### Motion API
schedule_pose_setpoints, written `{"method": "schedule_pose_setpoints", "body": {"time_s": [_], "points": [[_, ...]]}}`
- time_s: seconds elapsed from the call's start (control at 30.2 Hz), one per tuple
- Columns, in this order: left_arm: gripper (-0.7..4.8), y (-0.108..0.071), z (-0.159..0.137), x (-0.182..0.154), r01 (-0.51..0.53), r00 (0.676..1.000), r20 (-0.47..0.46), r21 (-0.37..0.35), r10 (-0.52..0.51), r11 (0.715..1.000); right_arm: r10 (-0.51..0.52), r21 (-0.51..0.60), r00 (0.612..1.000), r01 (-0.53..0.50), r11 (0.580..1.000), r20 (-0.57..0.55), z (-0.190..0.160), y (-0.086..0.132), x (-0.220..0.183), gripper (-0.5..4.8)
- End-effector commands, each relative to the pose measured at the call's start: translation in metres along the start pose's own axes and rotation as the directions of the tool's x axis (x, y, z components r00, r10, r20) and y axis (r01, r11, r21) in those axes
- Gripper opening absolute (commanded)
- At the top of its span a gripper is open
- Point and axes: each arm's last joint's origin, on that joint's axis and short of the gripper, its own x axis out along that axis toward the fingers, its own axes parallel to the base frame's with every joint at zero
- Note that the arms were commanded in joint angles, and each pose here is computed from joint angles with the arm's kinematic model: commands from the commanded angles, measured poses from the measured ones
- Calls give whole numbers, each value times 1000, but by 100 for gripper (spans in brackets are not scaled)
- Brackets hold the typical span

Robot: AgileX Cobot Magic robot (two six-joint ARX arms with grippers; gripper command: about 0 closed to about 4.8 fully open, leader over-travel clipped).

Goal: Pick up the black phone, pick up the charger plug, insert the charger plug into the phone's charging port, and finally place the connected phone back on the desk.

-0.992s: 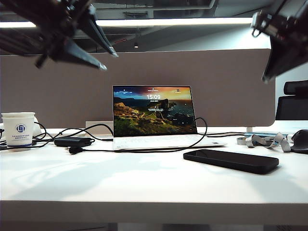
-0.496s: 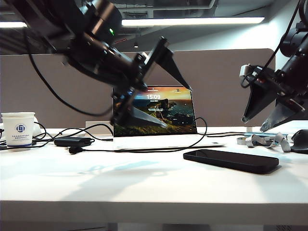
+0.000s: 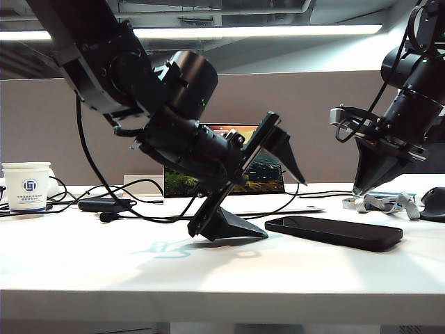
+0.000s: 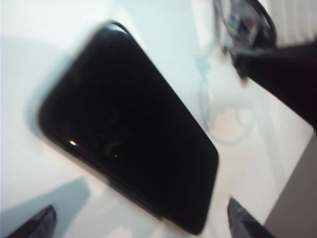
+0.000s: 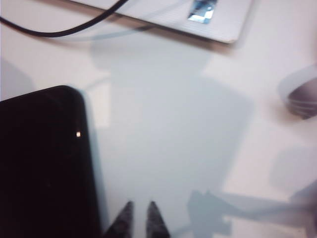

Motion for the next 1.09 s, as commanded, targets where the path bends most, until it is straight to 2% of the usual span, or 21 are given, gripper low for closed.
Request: {"method": "schedule_pose_setpoints", "body": {"time_s": [0.03, 0.26, 0.36, 0.43, 0.46, 0.53, 0.63, 0.73, 0.79, 0.86, 0.96, 1.09], "points": [[477, 3, 1, 4, -2, 999, 32, -29, 3, 1000, -21, -10, 1000, 21, 1000, 10, 1, 0, 1, 17], [477, 6, -1, 18, 33, 999, 24, -64, -31, 997, 22, 22, 997, -21, 1000, -76, -8, 2, 13, 8], [477, 4, 0, 18, 53, 998, 28, -54, -52, 997, 41, 26, 994, -38, 999, -106, -10, 5, 20, 8], [477, 0, 3, 19, 84, 996, 34, -37, -83, 996, 51, 25, 991, -49, 999, -124, -12, 7, 26, 8], [477, -3, 5, 20, 138, 989, 45, -12, -138, 990, 55, 23, 990, -52, 998, -132, -12, 8, 29, 8], [477, -6, 7, 21, 183, 982, 48, 11, -183, 983, 57, 25, 989, -54, 998, -135, -13, 8, 30, 8], [477, -10, 10, 23, 206, 978, 42, 21, -206, 978, 69, 27, 989, -66, 997, -133, -13, 9, 30, 8], [476, -17, 13, 21, 281, 957, 54, 70, -285, 957, 84, 30, 988, -81, 996, -129, -13, 9, 30, 8], [477, -19, 13, 20, 300, 951, 49, 76, -304, 951, 80, 29, 988, -77, 997, -130, -13, 9, 30, 8], [477, -14, 12, 21, 263, 964, 27, 44, -265, 964, 53, 17, 989, -51, 999, -137, -13, 8, 29, 8], [479, -7, 10, 22, 197, 980, 4, -59, -197, 979, 23, 5, 989, -23, 1000, -144, -13, 7, 29, 8], [479, -2, 9, 22, 132, 991, 28, -87, -130, 987, 25, 6, 989, -25, 1000, -145, -13, 7, 30, 8]]}}
